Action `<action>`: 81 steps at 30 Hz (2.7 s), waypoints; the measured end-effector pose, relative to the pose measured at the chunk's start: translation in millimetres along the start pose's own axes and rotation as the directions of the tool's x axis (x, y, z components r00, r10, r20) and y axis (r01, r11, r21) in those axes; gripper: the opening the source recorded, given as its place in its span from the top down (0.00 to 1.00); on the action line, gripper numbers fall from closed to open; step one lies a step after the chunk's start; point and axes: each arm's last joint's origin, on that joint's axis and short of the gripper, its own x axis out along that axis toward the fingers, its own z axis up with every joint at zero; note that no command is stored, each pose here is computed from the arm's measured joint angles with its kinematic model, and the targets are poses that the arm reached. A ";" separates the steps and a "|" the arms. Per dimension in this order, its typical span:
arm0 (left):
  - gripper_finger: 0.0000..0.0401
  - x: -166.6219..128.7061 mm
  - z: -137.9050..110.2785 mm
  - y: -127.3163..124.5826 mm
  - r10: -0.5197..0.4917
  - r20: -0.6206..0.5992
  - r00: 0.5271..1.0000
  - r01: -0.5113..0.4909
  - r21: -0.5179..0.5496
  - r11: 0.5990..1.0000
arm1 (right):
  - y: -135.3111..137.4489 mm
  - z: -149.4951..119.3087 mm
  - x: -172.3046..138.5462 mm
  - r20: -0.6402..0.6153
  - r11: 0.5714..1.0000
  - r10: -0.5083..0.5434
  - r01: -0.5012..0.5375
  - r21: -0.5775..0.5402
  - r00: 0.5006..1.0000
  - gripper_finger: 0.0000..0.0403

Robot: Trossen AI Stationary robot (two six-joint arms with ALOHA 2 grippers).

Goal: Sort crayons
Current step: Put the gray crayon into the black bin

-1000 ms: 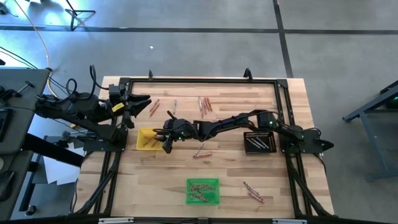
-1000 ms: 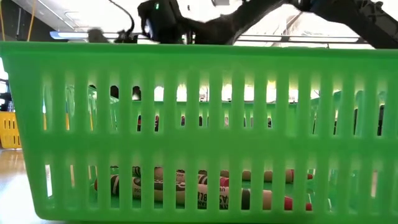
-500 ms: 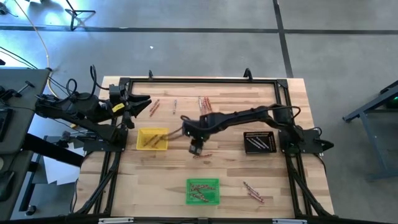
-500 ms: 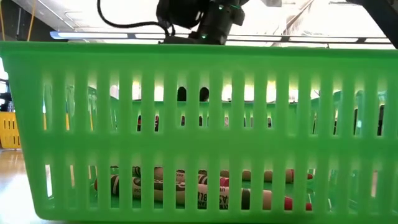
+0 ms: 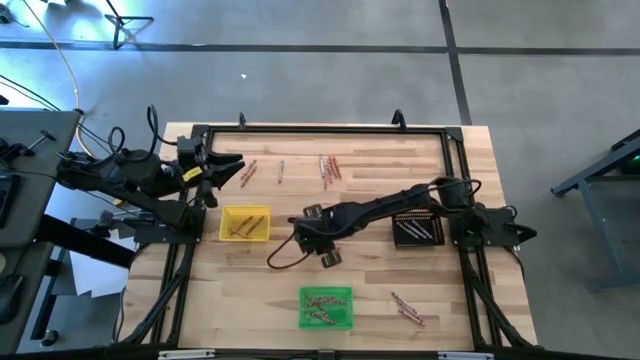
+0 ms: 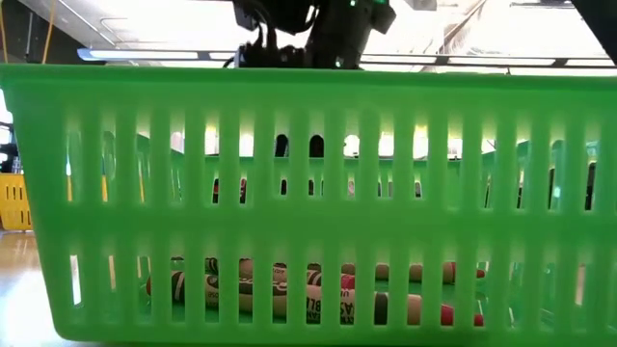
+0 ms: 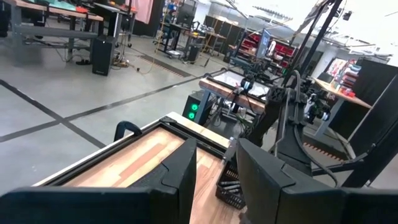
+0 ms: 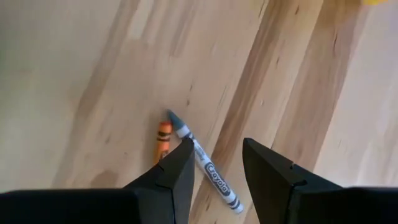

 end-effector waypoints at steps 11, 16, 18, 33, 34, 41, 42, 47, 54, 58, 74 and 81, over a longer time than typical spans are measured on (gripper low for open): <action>0.75 2.0 -1.5 -1.2 0.003 -0.008 1.000 -0.003 -0.011 1.000 | 3.6 -9.6 30.5 -0.090 0.997 0.027 -0.032 -0.065 0.996 0.68; 0.75 2.5 -1.8 -1.5 0.003 -0.010 1.000 -0.003 -0.010 1.000 | -0.2 -12.4 41.4 -0.105 0.998 0.036 -0.041 -0.053 0.994 0.68; 0.75 2.5 -1.7 -1.5 0.003 -0.009 1.000 -0.003 -0.010 1.000 | -1.7 -13.5 43.9 -0.107 0.998 0.043 -0.047 -0.034 0.993 0.69; 0.75 2.5 -1.7 -1.5 0.003 -0.009 1.000 -0.003 -0.009 1.000 | -16.3 -17.4 44.5 -0.086 0.974 0.172 -0.157 0.163 0.981 0.97; 0.75 2.5 -1.7 -1.5 0.003 -0.009 1.000 -0.003 -0.009 1.000 | -18.2 -16.0 42.3 -0.082 0.973 0.172 -0.156 0.167 0.982 0.98; 0.75 2.4 -1.7 -1.5 0.003 -0.009 1.000 -0.003 -0.009 1.000 | -42.2 -16.6 11.2 -0.094 0.961 0.115 -0.087 0.261 0.989 0.99; 0.75 2.4 -1.7 -1.5 0.003 -0.009 1.000 -0.003 -0.009 1.000 | -46.3 -19.1 3.1 -0.110 0.957 0.106 -0.071 0.282 0.988 0.99; 0.75 2.4 -1.6 -1.5 0.003 -0.008 1.000 -0.003 -0.009 1.000 | -52.7 -37.1 -35.3 -0.226 0.932 0.165 -0.077 0.354 0.960 0.99; 0.75 2.4 -1.6 -1.5 0.003 -0.008 1.000 -0.003 -0.011 1.000 | -29.4 -75.6 -73.6 -0.206 0.906 0.226 -0.127 0.404 0.952 1.00; 0.75 2.4 -1.6 -1.5 0.003 -0.008 1.000 -0.003 -0.011 1.000 | -2.3 -114.8 -87.1 -0.112 0.842 0.207 -0.118 0.527 0.972 1.00; 0.75 2.4 -1.4 -1.4 0.006 -0.006 1.000 -0.006 -0.011 1.000 | 77.6 -232.3 -112.1 -0.018 0.461 -0.226 0.124 0.879 0.974 1.00; 0.75 2.4 -1.3 -1.4 0.007 -0.005 1.000 -0.007 -0.012 1.000 | 83.3 -245.4 -101.9 -0.067 0.314 -0.215 0.134 0.940 0.974 0.95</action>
